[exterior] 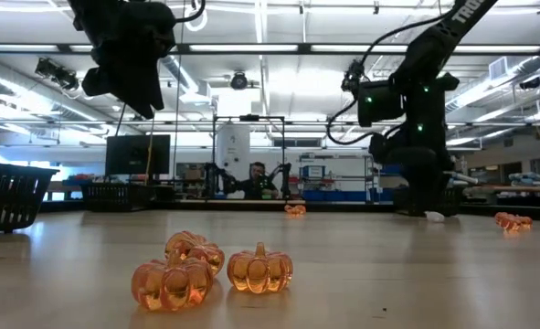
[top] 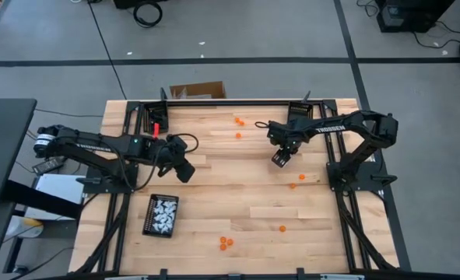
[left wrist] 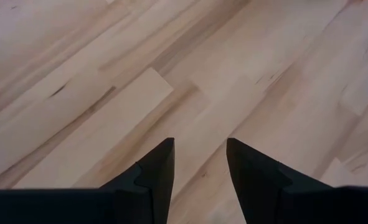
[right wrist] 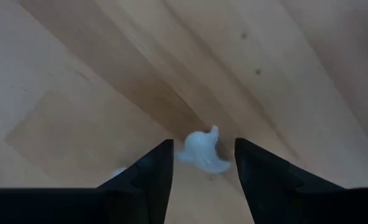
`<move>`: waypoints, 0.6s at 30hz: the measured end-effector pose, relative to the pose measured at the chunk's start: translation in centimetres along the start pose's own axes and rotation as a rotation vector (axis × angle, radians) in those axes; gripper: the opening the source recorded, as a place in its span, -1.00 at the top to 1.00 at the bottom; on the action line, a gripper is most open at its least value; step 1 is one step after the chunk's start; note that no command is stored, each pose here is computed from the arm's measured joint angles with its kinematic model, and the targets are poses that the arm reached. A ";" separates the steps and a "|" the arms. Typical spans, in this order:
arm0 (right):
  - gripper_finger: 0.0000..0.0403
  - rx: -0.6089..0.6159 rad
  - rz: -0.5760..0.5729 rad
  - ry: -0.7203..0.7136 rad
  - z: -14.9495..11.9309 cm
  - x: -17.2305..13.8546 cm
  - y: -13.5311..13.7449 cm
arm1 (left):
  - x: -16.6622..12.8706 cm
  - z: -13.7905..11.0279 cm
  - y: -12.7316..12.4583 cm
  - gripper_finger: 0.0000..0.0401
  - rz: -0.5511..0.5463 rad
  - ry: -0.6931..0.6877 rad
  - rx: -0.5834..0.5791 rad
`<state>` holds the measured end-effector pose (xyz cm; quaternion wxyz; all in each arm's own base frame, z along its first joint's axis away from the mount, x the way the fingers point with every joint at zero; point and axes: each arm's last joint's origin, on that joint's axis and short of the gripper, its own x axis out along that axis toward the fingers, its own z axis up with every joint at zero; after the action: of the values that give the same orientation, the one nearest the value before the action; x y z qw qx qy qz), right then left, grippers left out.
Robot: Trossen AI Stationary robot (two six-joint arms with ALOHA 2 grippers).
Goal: Sort Halloween decoration
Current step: Put the white ghost toy into the bottom black basket
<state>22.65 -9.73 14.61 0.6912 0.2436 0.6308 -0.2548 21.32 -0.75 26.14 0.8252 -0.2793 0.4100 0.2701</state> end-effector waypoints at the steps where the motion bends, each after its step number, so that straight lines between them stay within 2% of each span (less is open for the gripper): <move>1: 0.12 0.003 0.005 0.007 -0.1 0.2 -0.2 | 0.0 0.0 0.0 0.22 -0.002 -0.002 -0.007; 7: 0.25 0.033 0.018 0.001 -0.5 0.9 -1.0 | 0.0 0.0 0.0 0.22 -0.004 -0.004 -0.034; 11: 0.50 0.068 0.031 0.006 -0.5 1.0 -1.0 | 0.0 0.0 -0.1 0.22 -0.016 0.005 -0.047; 15: 0.69 0.131 0.066 -0.029 -0.1 0.7 -0.2 | 0.0 0.0 -0.1 0.22 -0.022 0.012 -0.047; 18: 0.69 0.158 0.112 -0.037 0.3 0.1 1.2 | 0.0 0.0 -0.1 0.22 -0.022 0.013 -0.036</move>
<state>23.67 -9.02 14.60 0.6945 0.3276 0.5814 -0.2689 21.39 -0.84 26.17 0.8204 -0.3003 0.4072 0.2663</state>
